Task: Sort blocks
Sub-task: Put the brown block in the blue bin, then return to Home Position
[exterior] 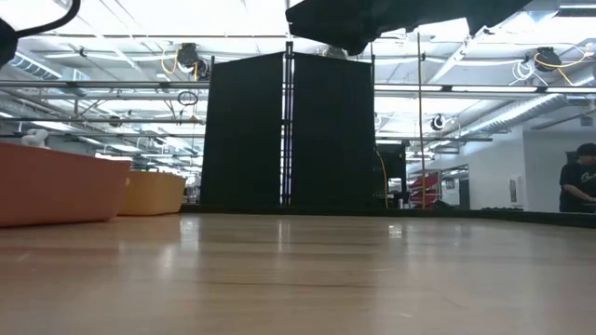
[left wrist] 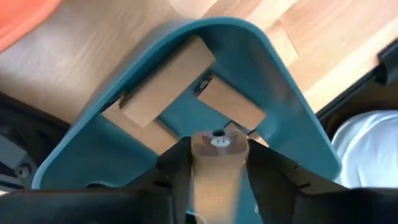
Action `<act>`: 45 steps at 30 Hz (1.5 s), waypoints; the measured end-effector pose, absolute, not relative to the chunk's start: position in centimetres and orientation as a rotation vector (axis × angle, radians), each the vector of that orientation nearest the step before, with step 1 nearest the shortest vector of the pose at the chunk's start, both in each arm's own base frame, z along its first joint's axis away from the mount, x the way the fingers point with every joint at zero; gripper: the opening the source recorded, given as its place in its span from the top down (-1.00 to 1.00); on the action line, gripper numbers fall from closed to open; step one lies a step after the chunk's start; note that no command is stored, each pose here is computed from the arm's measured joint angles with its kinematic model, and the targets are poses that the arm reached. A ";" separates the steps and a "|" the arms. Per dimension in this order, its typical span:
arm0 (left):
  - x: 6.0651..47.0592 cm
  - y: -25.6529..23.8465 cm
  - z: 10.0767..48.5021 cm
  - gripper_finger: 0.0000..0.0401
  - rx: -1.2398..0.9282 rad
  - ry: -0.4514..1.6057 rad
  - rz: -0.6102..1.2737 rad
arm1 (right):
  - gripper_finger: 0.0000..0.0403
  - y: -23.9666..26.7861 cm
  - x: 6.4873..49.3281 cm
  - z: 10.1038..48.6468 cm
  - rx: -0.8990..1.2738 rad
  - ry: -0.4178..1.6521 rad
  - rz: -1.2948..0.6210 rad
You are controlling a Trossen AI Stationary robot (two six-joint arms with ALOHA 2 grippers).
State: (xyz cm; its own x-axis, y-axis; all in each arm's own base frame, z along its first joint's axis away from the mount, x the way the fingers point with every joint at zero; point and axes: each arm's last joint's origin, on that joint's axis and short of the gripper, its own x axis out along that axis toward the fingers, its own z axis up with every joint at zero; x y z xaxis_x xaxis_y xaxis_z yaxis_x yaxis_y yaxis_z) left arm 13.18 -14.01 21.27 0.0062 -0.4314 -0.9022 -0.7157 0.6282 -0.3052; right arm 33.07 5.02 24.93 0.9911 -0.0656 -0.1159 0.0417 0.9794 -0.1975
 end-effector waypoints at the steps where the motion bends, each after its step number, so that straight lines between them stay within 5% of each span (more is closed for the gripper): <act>1: 13.2 -14.0 21.3 0.25 -0.963 1.623 0.278 | -0.04 5.0 33.1 24.9 -0.196 0.123 -0.054; 8: 13.3 -14.1 21.3 -0.01 -0.954 1.627 0.245 | -0.04 5.0 33.1 24.9 -0.194 0.123 -0.054; 17: 13.1 -13.2 22.5 -0.03 -1.048 1.684 0.171 | -0.04 5.1 33.1 24.9 -0.184 0.124 -0.053; 27: 13.9 -10.8 23.7 -0.03 -0.959 1.462 0.047 | -0.04 5.1 33.1 24.9 -0.140 0.121 -0.056; 37: 16.7 -5.9 23.5 -0.03 -0.416 1.127 0.072 | -0.04 5.1 33.6 26.5 -0.131 0.074 -0.058; 45: 18.9 -1.2 21.1 -0.03 -0.200 1.264 0.170 | -0.04 5.2 33.8 27.1 -0.103 0.066 -0.060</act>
